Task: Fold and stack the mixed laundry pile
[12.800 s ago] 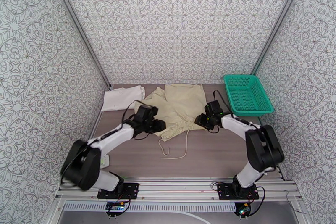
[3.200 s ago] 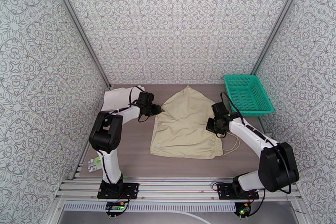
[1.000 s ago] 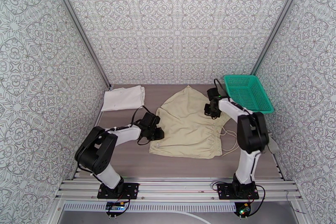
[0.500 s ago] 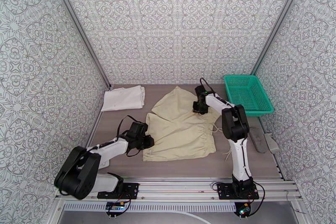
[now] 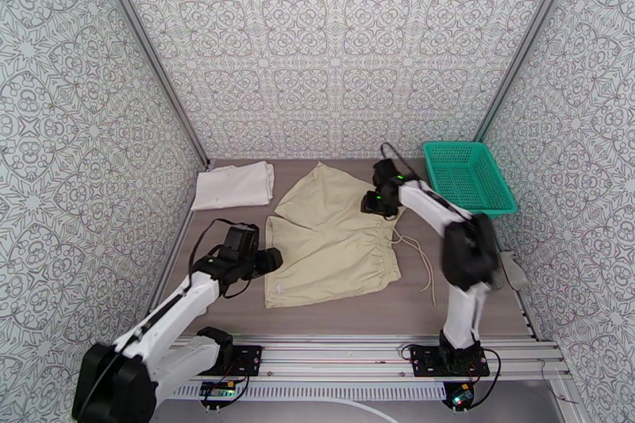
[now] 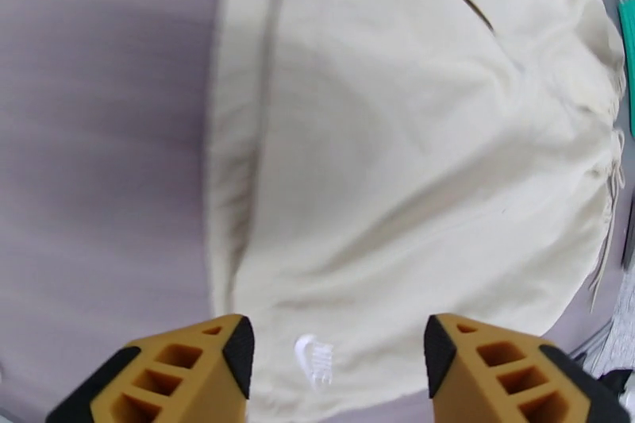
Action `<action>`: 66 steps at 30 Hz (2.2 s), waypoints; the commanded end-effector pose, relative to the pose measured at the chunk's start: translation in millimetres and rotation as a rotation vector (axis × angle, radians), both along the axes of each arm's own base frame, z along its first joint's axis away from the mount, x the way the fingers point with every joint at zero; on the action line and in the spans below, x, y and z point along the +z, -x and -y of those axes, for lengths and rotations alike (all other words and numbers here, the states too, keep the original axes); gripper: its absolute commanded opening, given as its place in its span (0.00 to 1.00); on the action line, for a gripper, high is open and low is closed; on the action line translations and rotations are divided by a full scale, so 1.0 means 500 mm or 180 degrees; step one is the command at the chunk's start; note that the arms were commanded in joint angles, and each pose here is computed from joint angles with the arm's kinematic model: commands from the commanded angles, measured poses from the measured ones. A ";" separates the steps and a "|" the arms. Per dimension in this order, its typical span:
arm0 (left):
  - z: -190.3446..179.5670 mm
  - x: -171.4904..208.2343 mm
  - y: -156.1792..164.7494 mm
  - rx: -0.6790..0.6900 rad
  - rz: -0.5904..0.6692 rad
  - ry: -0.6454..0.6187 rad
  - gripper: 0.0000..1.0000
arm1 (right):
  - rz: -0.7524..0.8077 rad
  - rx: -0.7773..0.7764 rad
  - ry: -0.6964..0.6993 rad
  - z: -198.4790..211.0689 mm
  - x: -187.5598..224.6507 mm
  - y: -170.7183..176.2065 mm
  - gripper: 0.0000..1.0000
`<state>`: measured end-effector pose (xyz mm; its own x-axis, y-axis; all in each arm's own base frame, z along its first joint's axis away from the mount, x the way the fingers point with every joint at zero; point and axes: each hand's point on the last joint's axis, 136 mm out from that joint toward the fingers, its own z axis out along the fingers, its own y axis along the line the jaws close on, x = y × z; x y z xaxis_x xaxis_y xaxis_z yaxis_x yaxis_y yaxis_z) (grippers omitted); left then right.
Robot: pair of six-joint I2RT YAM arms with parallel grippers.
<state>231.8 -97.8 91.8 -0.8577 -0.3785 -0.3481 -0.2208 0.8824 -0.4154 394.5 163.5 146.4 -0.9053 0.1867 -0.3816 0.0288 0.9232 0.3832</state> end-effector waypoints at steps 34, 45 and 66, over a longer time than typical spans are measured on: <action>0.052 -0.165 0.134 0.0478 -0.0871 0.0424 0.60 | -0.1039 -0.1034 -0.1583 0.088 -0.231 0.303 0.52; 0.085 -0.145 0.077 0.0399 -0.0567 0.0661 0.32 | -0.1084 -0.1222 -0.1514 0.100 -0.269 0.299 0.33; 0.101 0.046 0.044 0.0034 0.0312 0.0772 0.00 | -0.1161 -0.1027 -0.0760 0.159 -0.187 0.466 0.00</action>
